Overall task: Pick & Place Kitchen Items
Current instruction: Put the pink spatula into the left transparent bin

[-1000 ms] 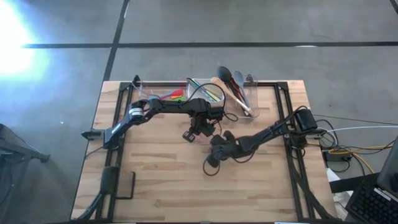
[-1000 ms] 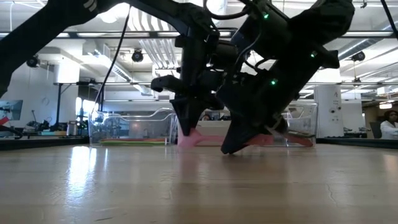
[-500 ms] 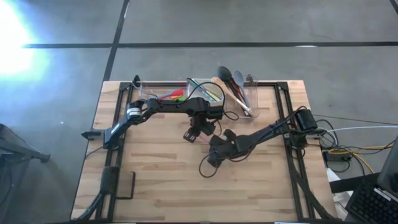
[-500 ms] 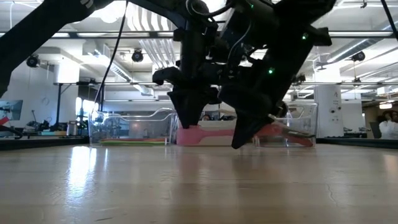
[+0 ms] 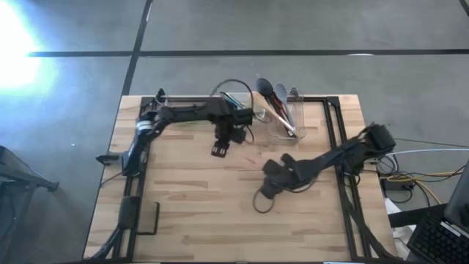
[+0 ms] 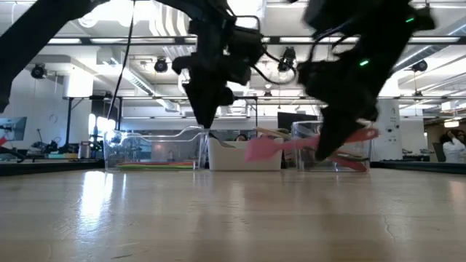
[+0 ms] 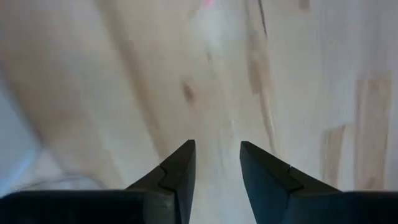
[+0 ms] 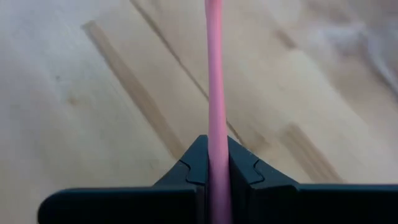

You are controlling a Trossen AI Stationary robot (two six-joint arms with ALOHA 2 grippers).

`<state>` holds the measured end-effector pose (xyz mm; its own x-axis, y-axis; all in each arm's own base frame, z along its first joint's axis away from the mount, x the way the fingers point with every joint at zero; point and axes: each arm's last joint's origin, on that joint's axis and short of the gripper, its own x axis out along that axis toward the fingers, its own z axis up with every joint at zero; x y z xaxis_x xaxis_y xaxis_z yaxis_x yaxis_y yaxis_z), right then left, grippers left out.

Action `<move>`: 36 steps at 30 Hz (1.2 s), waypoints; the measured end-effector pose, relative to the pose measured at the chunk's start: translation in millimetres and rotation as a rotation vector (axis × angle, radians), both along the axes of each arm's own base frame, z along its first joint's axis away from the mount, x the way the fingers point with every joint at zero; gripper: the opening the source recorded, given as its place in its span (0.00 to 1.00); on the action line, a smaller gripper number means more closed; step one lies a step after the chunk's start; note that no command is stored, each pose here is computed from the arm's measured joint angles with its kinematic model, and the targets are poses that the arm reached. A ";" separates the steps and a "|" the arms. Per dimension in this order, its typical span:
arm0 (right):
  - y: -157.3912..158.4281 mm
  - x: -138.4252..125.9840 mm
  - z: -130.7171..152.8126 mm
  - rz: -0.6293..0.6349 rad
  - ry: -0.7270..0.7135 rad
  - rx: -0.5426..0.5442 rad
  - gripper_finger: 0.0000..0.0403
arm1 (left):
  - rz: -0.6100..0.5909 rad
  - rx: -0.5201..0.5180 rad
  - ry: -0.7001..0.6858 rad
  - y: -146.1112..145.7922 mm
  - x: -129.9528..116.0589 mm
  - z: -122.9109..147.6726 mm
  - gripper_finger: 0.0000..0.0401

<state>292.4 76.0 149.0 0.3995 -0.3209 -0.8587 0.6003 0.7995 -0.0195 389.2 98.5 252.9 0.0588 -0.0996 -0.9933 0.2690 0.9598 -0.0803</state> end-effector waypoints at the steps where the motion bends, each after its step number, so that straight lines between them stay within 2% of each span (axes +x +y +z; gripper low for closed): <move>1: 1.8 -9.2 4.1 -0.018 -0.018 -0.010 0.03 | 0.029 -0.001 -0.037 3.4 -3.6 4.9 0.32; 4: 8.7 -37.3 18.2 -0.073 -0.128 -0.033 0.03 | 0.110 0.022 -0.148 11.7 -18.3 17.0 0.32; 8: 14.5 -68.8 33.2 -0.147 -0.348 -0.087 0.03 | 0.193 0.059 -0.341 14.7 -45.3 31.2 0.32; 14: 15.5 -79.2 47.4 -0.127 -0.684 -0.159 0.03 | 0.360 0.067 -0.665 1.4 -97.0 38.2 0.32; 19: 6.2 -69.5 60.0 -0.065 -0.881 -0.228 0.03 | 0.500 0.008 -1.044 -13.6 -138.7 36.0 0.32; 22: -0.5 -61.8 66.5 0.013 -0.991 -0.256 0.03 | 0.545 -0.084 -1.327 -22.5 -159.6 29.3 0.32; 25: -8.0 -51.4 72.9 0.088 -1.090 -0.271 0.03 | 0.544 -0.178 -1.600 -30.5 -180.2 18.0 0.32; 29: -17.5 -29.6 77.9 0.177 -1.140 -0.296 0.03 | 0.486 -0.226 -1.878 -39.0 -205.4 0.8 0.32; 32: -24.5 -8.8 82.9 0.227 -1.142 -0.324 0.03 | 0.460 -0.258 -1.989 -43.1 -216.9 -3.5 0.32; 36: -35.8 15.8 90.4 0.288 -1.161 -0.339 0.03 | 0.479 -0.323 -1.985 -43.3 -216.7 -2.7 0.33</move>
